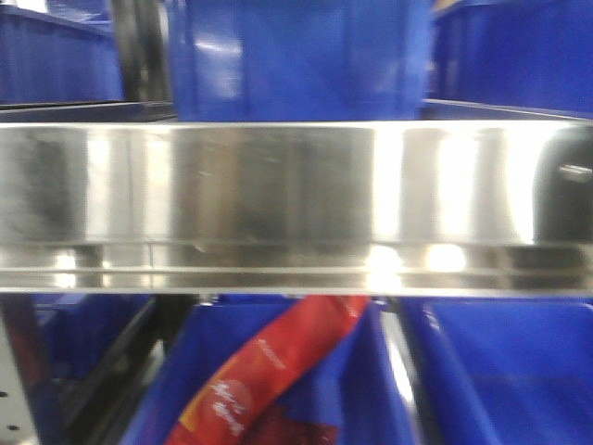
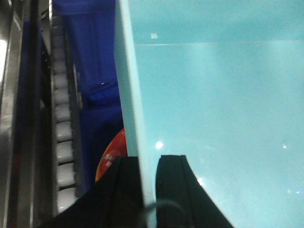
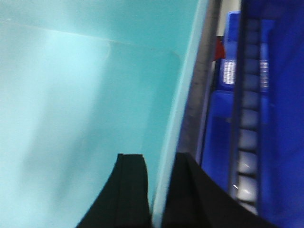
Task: Fetch blue bin and place on conveyor start
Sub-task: 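Hold the bin in both grippers while the base backs away from the shelf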
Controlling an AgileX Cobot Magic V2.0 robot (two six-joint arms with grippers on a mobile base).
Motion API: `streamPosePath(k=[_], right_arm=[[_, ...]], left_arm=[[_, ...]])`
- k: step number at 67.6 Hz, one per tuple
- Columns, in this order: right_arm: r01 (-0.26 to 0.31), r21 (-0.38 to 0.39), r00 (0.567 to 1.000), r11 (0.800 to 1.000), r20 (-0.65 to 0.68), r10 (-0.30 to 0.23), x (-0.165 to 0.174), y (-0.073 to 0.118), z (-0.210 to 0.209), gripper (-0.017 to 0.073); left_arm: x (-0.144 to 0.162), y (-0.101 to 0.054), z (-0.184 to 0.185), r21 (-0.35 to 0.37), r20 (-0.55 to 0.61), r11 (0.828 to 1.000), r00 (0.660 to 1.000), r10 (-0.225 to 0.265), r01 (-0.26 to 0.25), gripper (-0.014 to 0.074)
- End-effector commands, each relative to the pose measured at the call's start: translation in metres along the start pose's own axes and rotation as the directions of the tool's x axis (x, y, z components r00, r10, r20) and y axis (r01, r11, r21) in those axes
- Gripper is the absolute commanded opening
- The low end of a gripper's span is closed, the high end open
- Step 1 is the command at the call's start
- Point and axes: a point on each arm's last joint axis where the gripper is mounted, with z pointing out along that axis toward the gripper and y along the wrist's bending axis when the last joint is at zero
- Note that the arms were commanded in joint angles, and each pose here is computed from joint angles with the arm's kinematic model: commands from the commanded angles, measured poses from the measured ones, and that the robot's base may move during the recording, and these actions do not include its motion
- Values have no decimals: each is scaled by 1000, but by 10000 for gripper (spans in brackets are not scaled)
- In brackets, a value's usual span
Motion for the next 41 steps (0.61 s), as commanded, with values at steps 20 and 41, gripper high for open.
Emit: streamPosePath(k=[20, 41], right_arm=[[32, -1, 987, 999, 155, -32, -14, 1, -6, -151], [33, -4, 979, 999, 200, -32, -18, 1, -7, -151]], left_arm=[[-19, -7, -7, 61, 209, 998, 978, -3, -10, -111], [-30, -9, -10, 79, 324, 997, 946, -8, -18, -111]])
